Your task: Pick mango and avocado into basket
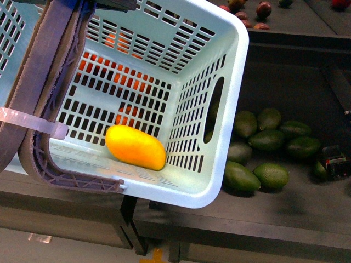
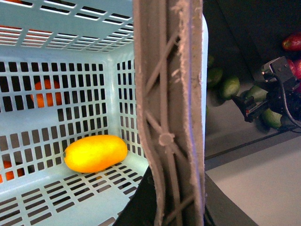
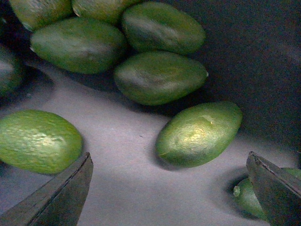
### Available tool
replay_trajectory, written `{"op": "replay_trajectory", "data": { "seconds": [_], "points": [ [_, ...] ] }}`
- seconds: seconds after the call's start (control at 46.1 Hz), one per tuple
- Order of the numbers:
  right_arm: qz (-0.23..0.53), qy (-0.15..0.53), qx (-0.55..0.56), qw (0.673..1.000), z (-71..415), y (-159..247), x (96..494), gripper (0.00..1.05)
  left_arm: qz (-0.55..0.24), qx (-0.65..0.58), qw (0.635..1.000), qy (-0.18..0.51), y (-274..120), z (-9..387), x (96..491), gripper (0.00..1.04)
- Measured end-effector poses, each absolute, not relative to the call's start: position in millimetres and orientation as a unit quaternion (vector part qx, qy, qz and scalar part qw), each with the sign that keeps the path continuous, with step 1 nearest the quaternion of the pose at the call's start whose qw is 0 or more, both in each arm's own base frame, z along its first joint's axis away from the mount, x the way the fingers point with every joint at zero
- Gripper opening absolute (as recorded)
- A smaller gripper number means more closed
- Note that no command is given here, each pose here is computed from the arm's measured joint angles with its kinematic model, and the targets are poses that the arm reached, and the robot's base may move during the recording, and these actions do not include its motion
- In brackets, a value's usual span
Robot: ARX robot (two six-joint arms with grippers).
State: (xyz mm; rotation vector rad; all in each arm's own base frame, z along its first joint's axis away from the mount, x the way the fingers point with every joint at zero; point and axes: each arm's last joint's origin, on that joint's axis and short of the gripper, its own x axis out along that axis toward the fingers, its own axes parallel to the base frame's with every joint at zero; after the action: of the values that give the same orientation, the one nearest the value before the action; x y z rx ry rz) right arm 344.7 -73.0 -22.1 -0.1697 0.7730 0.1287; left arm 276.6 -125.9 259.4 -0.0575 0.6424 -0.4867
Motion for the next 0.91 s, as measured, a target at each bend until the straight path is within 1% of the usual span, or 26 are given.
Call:
{"op": "replay_trajectory", "data": {
  "seconds": [0.173, 0.282, 0.607, 0.737, 0.911],
  "points": [
    [0.045, 0.393, -0.086, 0.915, -44.5, -91.0, 349.8, 0.97, -0.239, -0.029, 0.919, 0.313, -126.1, 259.4, 276.5, 0.07],
    [0.01, 0.407, -0.081, 0.91, -56.4, -98.1, 343.3, 0.97, -0.243, -0.03, 0.917, 0.313, -126.5, 259.4, 276.3, 0.07],
    [-0.031, 0.414, -0.045, 0.909, -74.6, -99.8, 333.2, 0.97, -0.239, -0.028, 0.919, 0.313, -126.2, 259.4, 276.4, 0.07],
    [-0.044, 0.408, -0.032, 0.911, -75.9, -101.4, 338.7, 0.97, -0.239, -0.028, 0.919, 0.313, -126.2, 259.4, 276.5, 0.07],
    [-0.071, 0.399, -0.008, 0.914, -80.8, -106.6, 360.5, 0.97, -0.239, -0.029, 0.919, 0.313, -126.2, 259.4, 276.4, 0.07]
  ]
}}
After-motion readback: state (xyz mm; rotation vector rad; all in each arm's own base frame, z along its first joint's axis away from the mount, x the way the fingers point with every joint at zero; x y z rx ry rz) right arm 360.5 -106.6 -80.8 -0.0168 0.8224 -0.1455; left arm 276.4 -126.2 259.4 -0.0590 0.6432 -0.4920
